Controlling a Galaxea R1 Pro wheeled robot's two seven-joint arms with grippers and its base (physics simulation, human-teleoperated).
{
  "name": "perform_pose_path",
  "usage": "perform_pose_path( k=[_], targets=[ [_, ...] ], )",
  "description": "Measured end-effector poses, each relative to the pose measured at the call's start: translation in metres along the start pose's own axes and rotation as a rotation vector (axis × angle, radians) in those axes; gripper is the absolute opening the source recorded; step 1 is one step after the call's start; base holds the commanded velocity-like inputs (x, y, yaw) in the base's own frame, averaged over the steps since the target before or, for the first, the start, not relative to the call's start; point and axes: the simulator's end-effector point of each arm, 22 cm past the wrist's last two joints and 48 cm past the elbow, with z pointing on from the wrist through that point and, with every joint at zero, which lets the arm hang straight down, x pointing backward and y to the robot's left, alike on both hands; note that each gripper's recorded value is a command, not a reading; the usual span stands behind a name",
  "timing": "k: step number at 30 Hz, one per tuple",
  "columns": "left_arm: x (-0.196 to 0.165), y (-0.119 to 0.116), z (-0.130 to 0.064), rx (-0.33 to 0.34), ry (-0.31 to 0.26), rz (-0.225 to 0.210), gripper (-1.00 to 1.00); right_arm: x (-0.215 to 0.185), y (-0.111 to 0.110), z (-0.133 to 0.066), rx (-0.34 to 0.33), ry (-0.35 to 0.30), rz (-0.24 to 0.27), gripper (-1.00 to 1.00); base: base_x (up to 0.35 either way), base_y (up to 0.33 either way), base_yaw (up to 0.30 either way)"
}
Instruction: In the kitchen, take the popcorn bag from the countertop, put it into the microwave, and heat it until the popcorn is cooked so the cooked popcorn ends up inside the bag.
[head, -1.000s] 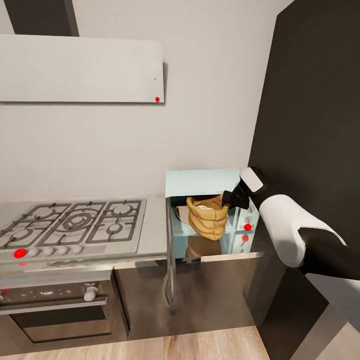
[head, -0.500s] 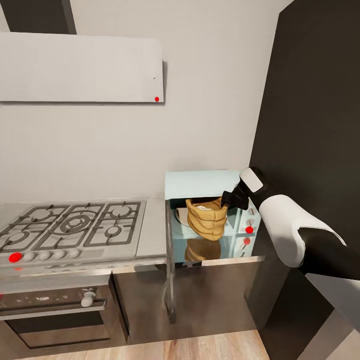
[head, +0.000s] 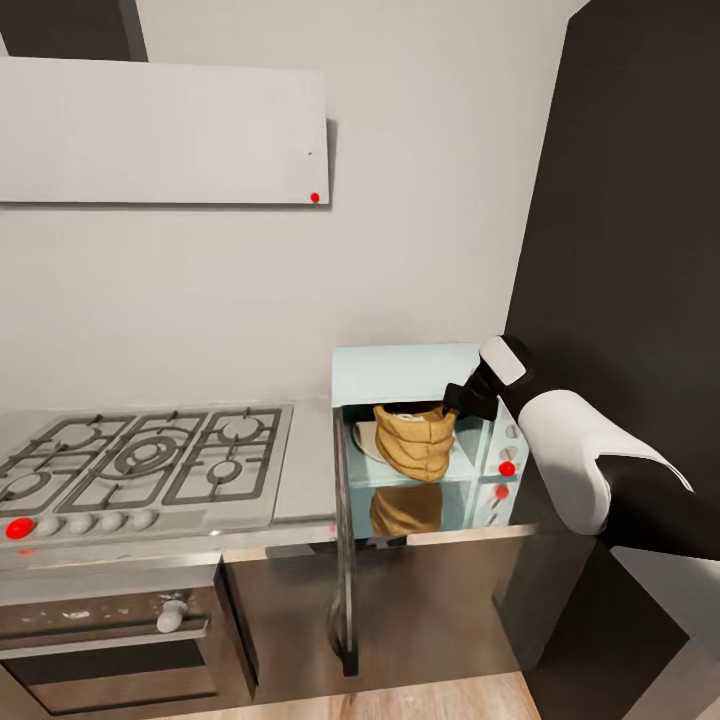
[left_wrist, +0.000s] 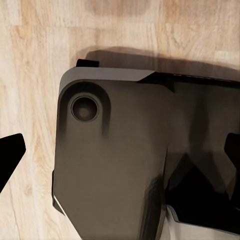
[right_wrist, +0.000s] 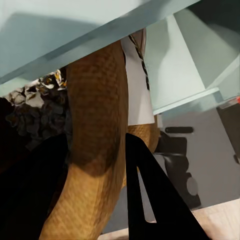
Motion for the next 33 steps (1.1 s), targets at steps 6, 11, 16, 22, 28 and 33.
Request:
perform_pose_path(
  k=[6, 11, 16, 22, 28, 33],
  targets=[
    [-0.0002, -0.0002, 0.0000, 0.000, 0.000, 0.000, 1.00, -0.0001, -0.0005, 0.0000, 0.002, -0.001, -0.001, -1.00, 0.000, 0.000, 0.000],
    [-0.0006, -0.0002, 0.0000, 0.000, -0.001, -0.001, 1.00, -0.0001, -0.0008, -0.0002, 0.003, -0.002, -0.002, -1.00, 0.052, 0.000, 0.000],
    [-0.0005, 0.0001, 0.0000, 0.000, -0.001, 0.000, 1.00, -0.0001, -0.0018, 0.0001, 0.007, -0.002, -0.004, -1.00, 0.126, 0.000, 0.000],
    [-0.0005, 0.0000, 0.0000, 0.000, -0.001, -0.001, 1.00, -0.0001, -0.0016, 0.0002, 0.007, -0.002, -0.003, -1.00, 0.007, 0.000, 0.000],
    [-0.0004, 0.0006, 0.0000, -0.001, 0.000, -0.001, 1.00, -0.0001, -0.0014, 0.0003, 0.006, -0.002, -0.003, -1.00, 0.000, 0.000, 0.000],
    [-0.0007, 0.0010, 0.0000, -0.001, -0.002, -0.001, 1.00, -0.0042, -0.0058, -0.0028, 0.028, -0.017, -0.015, 1.00, 0.000, 0.000, 0.000]
  ],
)
